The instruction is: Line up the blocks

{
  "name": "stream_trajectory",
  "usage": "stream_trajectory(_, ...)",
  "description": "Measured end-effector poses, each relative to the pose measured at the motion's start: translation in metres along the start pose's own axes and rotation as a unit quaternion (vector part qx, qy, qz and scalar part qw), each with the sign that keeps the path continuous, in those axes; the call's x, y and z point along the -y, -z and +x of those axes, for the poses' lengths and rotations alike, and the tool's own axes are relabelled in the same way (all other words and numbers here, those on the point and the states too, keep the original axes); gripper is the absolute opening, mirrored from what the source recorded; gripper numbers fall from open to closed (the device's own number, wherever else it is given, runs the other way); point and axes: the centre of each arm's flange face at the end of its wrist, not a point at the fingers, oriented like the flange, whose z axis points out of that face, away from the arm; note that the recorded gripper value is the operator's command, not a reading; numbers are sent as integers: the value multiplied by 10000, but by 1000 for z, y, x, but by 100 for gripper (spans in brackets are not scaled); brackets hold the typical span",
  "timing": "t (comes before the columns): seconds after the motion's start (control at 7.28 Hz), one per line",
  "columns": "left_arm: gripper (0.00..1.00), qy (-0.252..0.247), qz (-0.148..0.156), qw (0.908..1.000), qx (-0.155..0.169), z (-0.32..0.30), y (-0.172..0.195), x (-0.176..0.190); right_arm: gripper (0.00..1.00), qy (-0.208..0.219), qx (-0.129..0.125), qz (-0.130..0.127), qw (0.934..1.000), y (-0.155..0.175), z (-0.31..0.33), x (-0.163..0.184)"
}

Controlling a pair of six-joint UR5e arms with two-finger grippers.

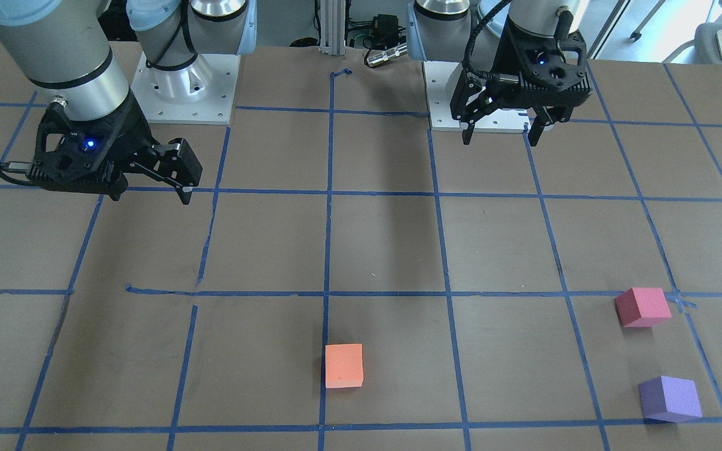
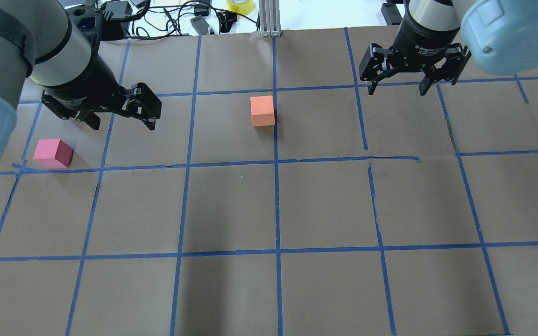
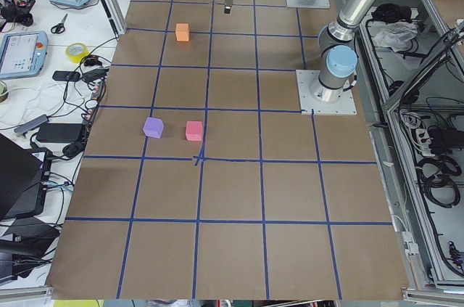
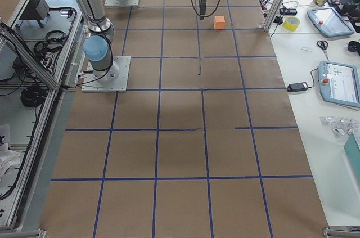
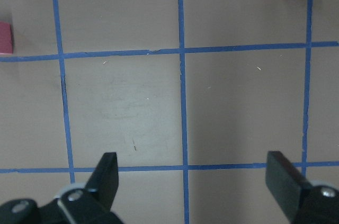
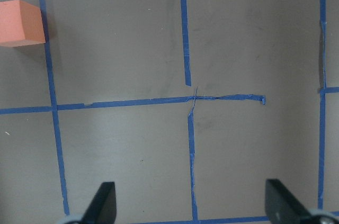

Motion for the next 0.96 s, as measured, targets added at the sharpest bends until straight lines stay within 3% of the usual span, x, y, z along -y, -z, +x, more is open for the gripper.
stream_trajectory(0.96, 100, -3, -40, 10000, 0, 0, -4, -4, 100, 12, -8, -86, 10000, -8, 1, -7)
